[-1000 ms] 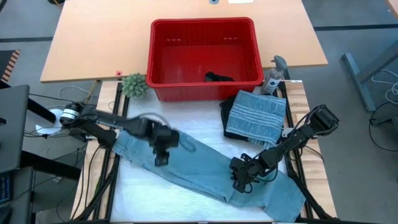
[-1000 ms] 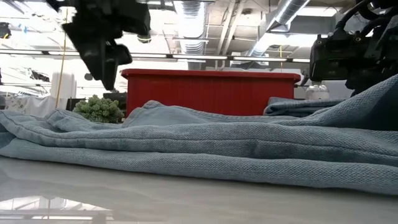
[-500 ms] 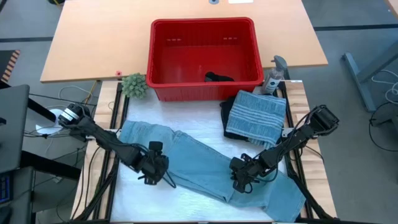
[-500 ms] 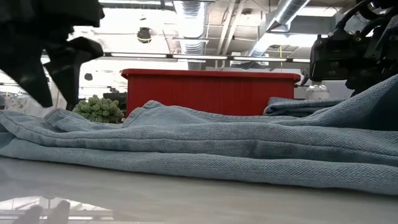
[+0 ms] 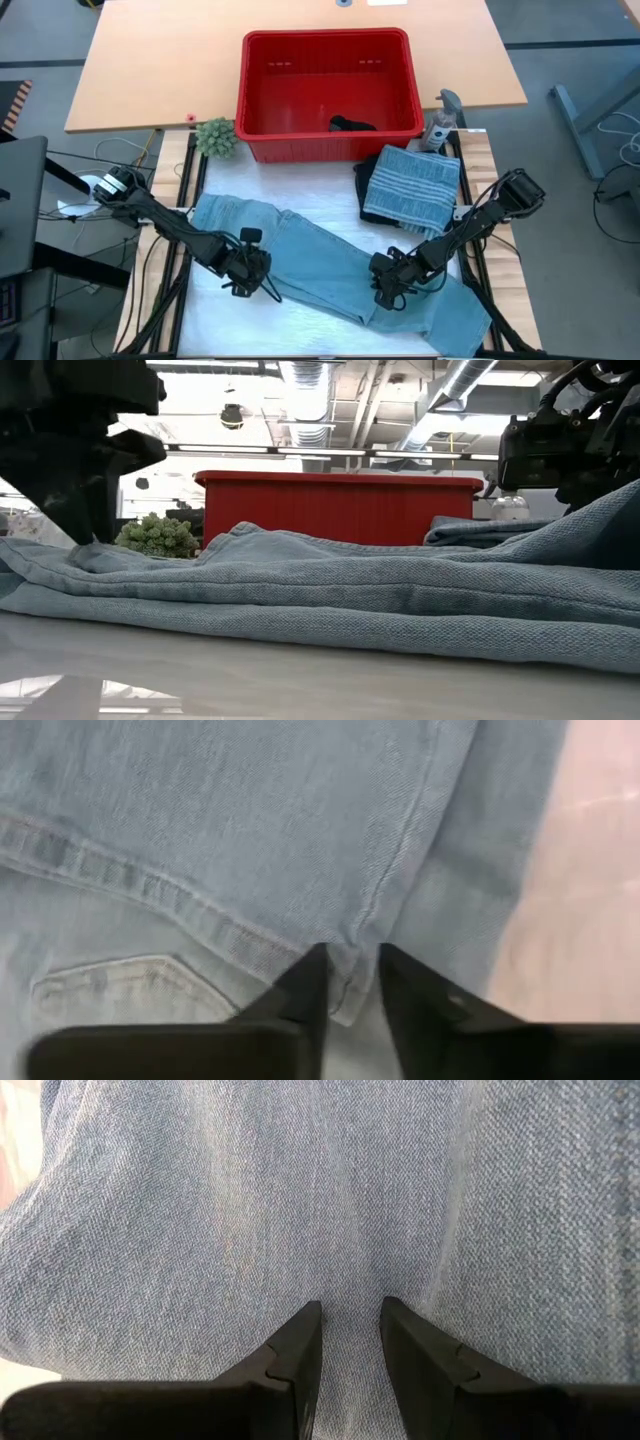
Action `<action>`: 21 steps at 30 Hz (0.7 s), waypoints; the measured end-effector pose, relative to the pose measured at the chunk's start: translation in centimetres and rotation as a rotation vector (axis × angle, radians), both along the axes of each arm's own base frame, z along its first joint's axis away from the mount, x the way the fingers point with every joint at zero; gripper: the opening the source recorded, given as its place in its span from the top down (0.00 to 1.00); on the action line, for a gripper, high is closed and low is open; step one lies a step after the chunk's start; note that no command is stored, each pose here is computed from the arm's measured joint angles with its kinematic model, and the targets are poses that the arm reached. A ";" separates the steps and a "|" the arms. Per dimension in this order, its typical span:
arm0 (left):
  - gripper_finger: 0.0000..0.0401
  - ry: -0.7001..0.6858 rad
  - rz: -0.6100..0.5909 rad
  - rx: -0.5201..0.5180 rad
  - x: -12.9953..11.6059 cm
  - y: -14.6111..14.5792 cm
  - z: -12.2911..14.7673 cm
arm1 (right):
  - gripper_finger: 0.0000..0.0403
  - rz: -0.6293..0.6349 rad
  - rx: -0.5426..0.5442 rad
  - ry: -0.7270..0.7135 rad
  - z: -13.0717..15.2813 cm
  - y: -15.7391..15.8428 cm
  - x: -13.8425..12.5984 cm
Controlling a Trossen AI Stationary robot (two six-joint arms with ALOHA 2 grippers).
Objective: Fold Laundry from Bin
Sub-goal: Fold the blue pants
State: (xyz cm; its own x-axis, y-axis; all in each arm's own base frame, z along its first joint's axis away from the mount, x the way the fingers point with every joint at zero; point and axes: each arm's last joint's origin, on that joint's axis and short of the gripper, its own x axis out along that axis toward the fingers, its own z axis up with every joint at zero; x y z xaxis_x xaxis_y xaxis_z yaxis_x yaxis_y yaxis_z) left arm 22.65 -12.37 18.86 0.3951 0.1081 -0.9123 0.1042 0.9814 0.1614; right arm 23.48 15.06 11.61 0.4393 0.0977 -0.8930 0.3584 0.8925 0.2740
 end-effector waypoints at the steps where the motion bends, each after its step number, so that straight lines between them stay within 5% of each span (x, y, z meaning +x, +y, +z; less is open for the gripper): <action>1: 0.85 -0.002 -0.001 -0.005 0.1 -0.1 0.1 | 0.66 0.000 0.000 0.000 0.0 0.0 0.0; 4: 0.97 -0.005 -0.006 -0.022 0.1 -0.2 0.2 | 0.66 0.000 0.000 0.000 0.0 0.0 0.0; 13: 1.00 -0.025 0.061 -0.054 0.2 -0.3 0.2 | 0.66 0.014 0.031 -0.048 0.6 0.2 0.2; 21: 1.00 -0.161 0.113 0.017 1.5 0.4 0.5 | 0.67 0.053 0.093 -0.253 5.7 -0.4 -0.2</action>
State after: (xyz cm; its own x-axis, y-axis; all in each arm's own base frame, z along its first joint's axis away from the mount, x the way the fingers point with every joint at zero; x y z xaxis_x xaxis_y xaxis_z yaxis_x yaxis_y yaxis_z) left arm 24.16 -12.01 19.35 0.5204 0.1745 -0.8359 -0.0350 0.9824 0.1834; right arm 23.29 14.66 17.28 0.6397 0.2031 -0.7413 0.2212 0.8750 0.4307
